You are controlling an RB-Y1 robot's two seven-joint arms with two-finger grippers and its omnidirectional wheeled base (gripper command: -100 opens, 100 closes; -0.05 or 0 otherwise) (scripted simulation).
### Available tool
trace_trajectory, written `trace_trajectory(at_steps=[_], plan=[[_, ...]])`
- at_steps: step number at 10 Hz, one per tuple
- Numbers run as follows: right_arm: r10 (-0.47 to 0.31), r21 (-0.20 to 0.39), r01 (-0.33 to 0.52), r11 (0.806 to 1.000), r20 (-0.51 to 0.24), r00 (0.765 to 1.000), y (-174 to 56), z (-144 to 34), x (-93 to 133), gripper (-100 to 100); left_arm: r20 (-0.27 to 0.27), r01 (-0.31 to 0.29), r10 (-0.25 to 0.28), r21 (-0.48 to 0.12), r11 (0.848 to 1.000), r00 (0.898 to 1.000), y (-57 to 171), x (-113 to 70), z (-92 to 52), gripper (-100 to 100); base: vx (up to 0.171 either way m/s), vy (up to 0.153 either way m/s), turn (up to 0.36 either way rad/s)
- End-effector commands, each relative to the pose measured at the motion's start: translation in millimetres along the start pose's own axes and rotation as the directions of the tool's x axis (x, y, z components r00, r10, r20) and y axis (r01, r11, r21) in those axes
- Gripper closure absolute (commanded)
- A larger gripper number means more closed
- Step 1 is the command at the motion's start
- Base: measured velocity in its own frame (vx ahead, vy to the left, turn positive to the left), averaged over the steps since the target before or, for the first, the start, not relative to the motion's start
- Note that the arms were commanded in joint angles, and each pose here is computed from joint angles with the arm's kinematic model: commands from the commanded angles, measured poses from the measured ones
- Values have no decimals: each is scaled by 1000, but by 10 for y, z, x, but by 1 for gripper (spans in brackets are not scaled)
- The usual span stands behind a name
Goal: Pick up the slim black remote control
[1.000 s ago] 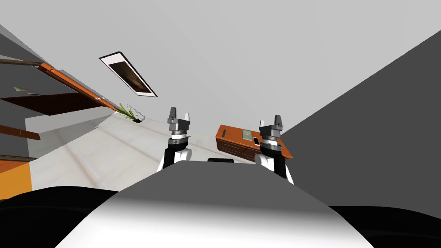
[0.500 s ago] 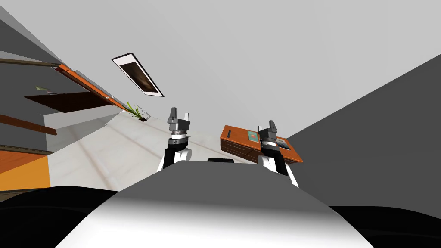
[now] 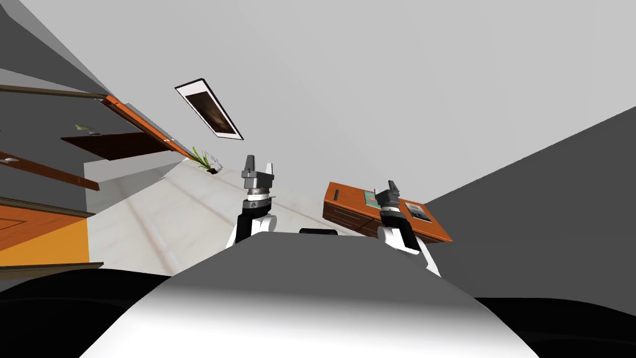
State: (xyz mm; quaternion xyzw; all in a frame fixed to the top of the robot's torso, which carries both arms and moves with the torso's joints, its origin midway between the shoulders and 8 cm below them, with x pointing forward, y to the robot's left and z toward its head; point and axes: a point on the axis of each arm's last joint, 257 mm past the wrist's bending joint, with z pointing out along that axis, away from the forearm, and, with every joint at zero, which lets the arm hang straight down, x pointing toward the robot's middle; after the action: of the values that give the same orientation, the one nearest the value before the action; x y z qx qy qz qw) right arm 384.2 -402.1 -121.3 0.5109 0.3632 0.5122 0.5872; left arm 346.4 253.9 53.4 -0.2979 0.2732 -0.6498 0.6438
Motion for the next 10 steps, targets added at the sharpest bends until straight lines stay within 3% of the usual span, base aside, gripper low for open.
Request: trace_trajectory(at_steps=[1,4,5,6,8,9,10], plan=[[10,57,-12,998,26,1000,-193,15,-155,-100,0,0,0,0,1000,1000,0,0,0,0,61,133,21],[37,180,-56,982,105,994,-618,-23,-561,-100,0,0,0,0,1000,1000,0,0,0,0,60,113,36],[37,187,-57,981,108,993,-644,-30,-572,-100,0,0,0,0,1000,1000,0,0,0,0,55,80,14],[52,231,-86,969,147,988,-792,-51,-754,-100,0,0,0,0,1000,1000,0,0,0,0,73,111,40],[50,251,-89,964,157,986,-874,-81,-793,-100,0,0,0,0,1000,1000,0,0,0,0,46,76,8],[65,297,-124,947,202,977,-1032,-118,-977,-100,0,0,0,0,1000,1000,0,0,0,0,36,77,40],[62,311,-128,942,212,975,-1107,-153,-1018,-100,0,0,0,0,1000,1000,0,0,0,0,54,76,18]])
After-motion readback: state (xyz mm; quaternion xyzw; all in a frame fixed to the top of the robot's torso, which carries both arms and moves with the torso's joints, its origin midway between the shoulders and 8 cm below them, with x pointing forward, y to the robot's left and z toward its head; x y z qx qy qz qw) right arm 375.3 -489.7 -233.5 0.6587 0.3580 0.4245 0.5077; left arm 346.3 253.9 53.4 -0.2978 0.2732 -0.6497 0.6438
